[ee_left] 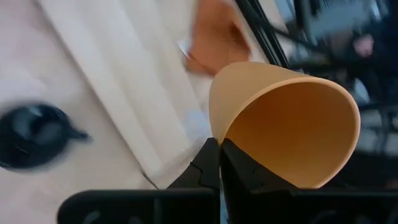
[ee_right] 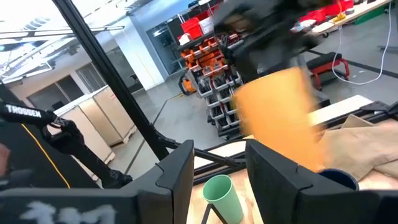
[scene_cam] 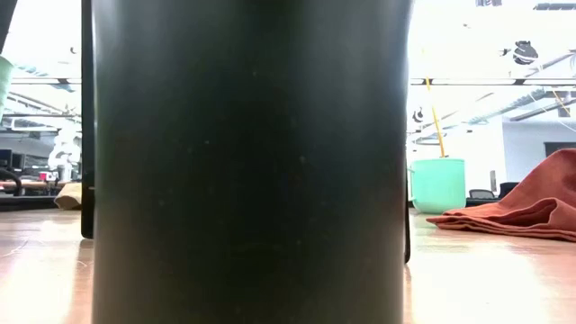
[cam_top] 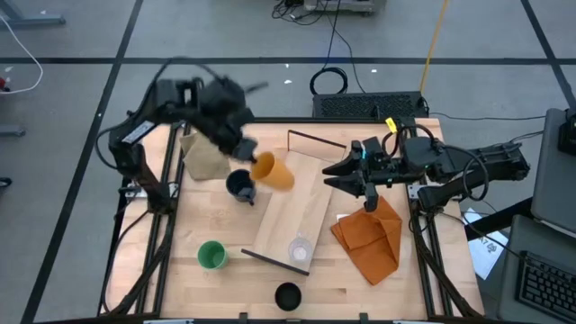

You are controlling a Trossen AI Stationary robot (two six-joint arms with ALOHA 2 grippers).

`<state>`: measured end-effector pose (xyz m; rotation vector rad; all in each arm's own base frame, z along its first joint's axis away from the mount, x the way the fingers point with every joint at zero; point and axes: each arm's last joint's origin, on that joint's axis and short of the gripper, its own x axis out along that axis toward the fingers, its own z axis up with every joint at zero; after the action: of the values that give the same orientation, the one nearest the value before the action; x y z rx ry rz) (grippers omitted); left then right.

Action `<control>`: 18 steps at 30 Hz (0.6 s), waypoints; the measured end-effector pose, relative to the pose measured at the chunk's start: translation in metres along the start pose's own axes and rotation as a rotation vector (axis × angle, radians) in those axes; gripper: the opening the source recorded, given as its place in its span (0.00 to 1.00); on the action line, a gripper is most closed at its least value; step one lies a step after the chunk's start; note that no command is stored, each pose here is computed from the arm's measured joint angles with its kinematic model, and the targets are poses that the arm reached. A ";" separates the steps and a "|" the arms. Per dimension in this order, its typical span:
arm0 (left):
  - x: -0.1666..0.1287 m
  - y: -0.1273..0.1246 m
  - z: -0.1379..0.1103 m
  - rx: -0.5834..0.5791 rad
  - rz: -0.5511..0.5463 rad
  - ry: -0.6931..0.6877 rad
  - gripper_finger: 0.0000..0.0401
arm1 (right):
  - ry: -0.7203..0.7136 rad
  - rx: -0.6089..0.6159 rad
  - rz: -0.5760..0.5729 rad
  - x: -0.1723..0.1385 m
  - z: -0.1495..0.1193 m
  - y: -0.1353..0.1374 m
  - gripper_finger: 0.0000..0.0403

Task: Stack small to large cups/mugs on shelf
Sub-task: Put the orange cup on the shelf

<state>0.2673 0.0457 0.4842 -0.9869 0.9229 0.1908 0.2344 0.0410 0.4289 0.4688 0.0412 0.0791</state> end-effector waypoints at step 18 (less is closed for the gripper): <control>0.084 -0.021 -0.066 -0.212 0.294 0.168 0.00 | 0.069 -0.067 0.153 -0.003 -0.007 0.016 0.34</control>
<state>0.2922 -0.0391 0.4208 -1.0699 1.2205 0.4668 0.2297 0.0583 0.4296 0.4020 0.0700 0.2466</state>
